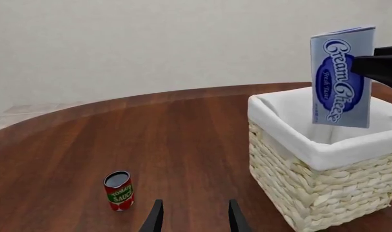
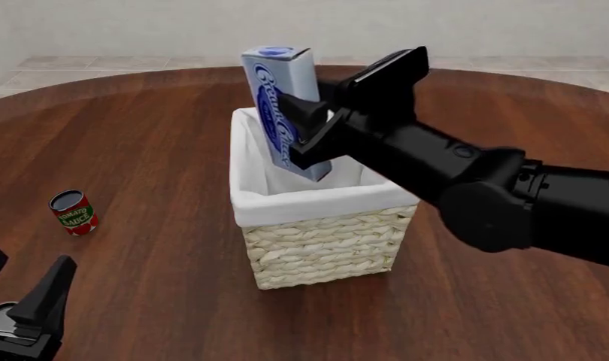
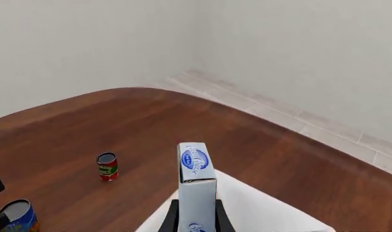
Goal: Pick up the cream cheese box, and put it in the basket.
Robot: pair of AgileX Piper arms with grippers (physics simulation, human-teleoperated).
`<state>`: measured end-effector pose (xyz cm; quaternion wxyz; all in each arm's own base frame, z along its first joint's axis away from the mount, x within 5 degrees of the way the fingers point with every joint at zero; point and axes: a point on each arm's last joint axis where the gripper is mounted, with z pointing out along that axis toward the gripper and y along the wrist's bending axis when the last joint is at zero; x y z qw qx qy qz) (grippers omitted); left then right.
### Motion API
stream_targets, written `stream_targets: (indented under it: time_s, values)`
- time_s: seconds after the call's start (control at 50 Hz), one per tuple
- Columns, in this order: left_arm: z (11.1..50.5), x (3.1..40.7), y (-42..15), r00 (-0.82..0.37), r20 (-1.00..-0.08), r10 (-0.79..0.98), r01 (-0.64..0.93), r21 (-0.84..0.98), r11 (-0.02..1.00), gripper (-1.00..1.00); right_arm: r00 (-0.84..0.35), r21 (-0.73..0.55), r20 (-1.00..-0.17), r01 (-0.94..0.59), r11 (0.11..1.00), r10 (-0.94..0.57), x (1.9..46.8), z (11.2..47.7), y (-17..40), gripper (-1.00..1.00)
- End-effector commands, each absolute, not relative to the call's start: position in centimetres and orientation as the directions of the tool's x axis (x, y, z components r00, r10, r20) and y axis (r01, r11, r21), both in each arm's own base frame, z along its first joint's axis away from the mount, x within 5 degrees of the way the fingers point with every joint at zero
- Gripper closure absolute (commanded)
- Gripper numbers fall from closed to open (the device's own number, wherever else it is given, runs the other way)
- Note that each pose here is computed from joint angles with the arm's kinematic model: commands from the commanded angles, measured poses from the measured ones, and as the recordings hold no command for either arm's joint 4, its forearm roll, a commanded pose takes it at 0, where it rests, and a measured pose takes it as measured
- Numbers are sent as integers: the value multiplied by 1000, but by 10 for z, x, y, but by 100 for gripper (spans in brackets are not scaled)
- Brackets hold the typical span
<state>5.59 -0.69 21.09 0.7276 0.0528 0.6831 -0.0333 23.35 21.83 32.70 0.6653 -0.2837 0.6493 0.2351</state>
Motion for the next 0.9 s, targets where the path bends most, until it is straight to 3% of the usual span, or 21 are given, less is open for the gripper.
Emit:
stream_targets:
  time_s: [0.02,0.9]
  values:
    - [211,56,-7,65,-998,23,120,31,992,-100,40,-76,-997,-681,729,-66,239,320,222,100]
    - [211,56,-7,68,-997,19,119,27,993,-100,14,-98,-993,-646,757,-117,274,294,231,100]
